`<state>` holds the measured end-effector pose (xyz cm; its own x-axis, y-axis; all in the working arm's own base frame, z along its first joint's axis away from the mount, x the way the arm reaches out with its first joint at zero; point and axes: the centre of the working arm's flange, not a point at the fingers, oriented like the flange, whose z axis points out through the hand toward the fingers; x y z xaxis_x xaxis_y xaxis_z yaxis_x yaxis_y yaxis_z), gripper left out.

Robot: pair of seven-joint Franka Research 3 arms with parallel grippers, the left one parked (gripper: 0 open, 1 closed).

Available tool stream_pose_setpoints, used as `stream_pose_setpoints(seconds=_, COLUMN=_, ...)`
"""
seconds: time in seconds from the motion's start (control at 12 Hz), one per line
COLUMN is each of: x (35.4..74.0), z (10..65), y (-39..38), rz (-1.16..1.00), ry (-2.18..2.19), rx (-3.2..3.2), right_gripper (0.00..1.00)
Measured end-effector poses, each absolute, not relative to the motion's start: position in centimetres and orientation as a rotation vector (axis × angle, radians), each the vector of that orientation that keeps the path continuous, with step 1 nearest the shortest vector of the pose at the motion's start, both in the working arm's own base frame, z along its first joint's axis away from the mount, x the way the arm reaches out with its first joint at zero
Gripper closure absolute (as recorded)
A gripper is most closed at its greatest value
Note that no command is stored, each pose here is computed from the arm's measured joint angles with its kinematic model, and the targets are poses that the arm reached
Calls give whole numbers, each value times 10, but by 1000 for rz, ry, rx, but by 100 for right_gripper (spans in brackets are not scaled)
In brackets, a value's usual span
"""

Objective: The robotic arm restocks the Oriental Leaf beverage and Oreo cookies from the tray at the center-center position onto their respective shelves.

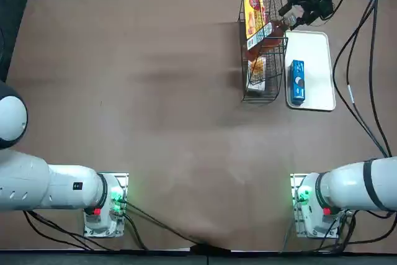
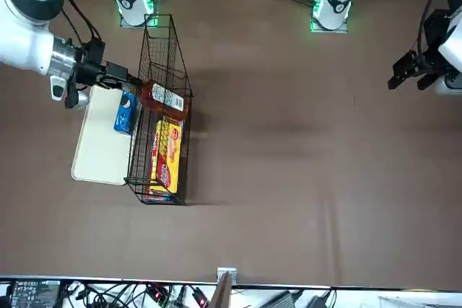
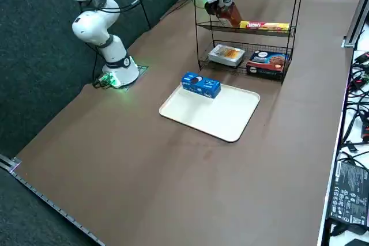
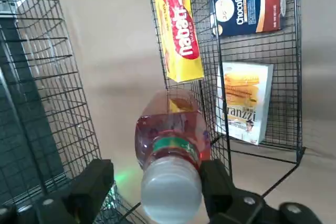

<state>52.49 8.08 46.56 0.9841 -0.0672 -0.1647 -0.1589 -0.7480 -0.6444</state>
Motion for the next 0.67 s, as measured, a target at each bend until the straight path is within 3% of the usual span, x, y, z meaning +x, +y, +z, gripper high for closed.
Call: stream_pose_setpoints(seconds=0.67, x=531, z=474, y=54, rz=123, ry=144, rx=-2489, right_gripper=0)
